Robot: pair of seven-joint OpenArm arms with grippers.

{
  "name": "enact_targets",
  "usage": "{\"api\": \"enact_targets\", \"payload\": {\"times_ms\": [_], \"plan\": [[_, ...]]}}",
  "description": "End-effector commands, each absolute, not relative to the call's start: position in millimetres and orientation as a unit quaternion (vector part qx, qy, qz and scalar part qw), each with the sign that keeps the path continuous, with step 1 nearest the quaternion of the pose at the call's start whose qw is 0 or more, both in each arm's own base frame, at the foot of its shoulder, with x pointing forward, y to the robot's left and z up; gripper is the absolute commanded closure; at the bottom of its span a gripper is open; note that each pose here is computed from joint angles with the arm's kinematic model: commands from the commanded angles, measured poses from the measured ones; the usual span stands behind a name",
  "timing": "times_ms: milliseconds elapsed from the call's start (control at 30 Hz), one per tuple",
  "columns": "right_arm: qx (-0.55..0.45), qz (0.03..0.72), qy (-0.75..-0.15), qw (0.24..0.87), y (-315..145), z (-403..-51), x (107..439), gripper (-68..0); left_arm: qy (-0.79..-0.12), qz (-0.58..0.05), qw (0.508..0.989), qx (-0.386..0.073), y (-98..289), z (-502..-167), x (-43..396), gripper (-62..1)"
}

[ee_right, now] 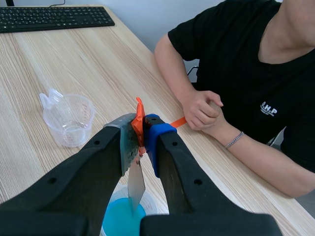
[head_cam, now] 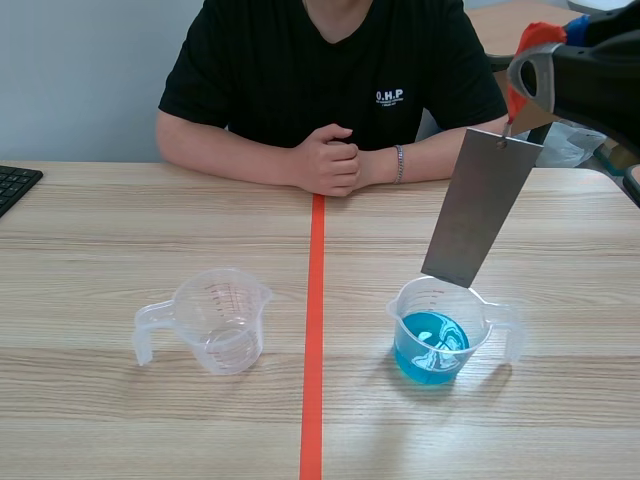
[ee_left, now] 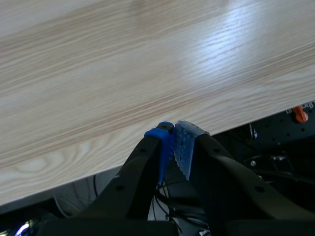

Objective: Do the redox reaction experiment.
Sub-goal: 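Raise the plate and point at it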

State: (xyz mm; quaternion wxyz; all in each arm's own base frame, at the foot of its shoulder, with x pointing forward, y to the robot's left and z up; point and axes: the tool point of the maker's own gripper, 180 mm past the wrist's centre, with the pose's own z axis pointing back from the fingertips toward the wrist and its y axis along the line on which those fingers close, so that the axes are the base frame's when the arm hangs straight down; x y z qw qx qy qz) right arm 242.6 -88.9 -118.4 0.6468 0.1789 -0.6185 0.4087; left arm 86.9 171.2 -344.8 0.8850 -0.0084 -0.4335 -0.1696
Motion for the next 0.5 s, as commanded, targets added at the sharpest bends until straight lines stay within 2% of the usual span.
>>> {"api": "enact_targets", "payload": {"times_ms": [0,200,467], "plan": [[0.18,0.417,-0.624,0.636,-87,-111,241,-1.5,-0.454,-0.176,0.873,-0.017,167,-336,94,-4.0],[0.183,0.416,-0.624,0.636,-86,-111,241,-1.5,-0.474,-0.228,0.849,-0.042,158,-329,112,-4.0],[0.184,0.415,-0.624,0.636,-86,-111,241,-1.5,-0.524,-0.31,0.79,-0.068,136,-309,168,-4.0]]}}
